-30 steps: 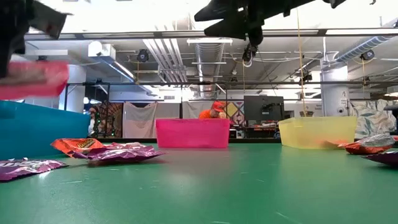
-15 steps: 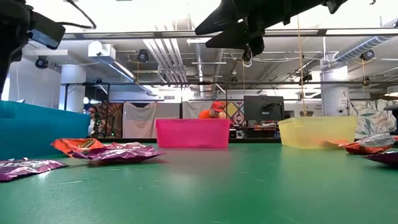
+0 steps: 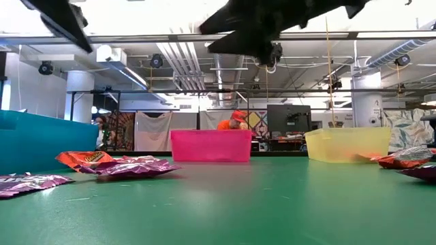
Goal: Sort candy by brand, put in halloween buckets
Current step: Put the violet candy into the red bin
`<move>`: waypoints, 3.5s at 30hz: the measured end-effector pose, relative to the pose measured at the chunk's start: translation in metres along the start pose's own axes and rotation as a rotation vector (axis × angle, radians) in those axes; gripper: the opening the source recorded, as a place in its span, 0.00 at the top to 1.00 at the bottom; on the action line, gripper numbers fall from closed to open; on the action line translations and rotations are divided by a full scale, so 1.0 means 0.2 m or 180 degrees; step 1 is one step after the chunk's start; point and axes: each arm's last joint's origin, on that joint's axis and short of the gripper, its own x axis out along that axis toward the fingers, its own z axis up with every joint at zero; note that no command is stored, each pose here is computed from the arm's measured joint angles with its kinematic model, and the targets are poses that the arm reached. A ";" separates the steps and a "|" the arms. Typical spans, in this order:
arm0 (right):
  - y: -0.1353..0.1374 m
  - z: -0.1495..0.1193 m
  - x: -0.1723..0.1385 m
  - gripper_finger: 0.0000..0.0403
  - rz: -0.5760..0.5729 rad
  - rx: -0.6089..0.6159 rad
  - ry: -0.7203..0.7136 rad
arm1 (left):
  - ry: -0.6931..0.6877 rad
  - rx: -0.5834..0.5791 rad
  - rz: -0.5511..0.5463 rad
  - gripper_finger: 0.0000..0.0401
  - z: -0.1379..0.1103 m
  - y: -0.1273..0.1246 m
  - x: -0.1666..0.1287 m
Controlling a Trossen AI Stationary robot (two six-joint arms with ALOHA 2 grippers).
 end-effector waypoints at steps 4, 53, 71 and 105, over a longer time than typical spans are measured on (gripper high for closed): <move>0.04 -0.02 0.12 0.44 -0.0063 -0.0122 0.0322 | -0.0256 0.0112 0.0132 0.65 0.02 -0.01 0.00; -0.06 -0.28 0.59 0.98 0.1051 -0.0209 0.1384 | -0.0413 0.0338 0.0372 0.65 -0.04 0.00 0.07; 0.01 -0.20 0.55 0.81 0.1138 -0.0509 0.1122 | -0.0419 0.0330 0.0366 0.65 -0.04 0.00 0.07; 0.08 -0.47 0.66 0.42 0.1112 -0.0922 0.1213 | -0.0466 0.0341 0.0411 0.65 -0.03 0.00 0.08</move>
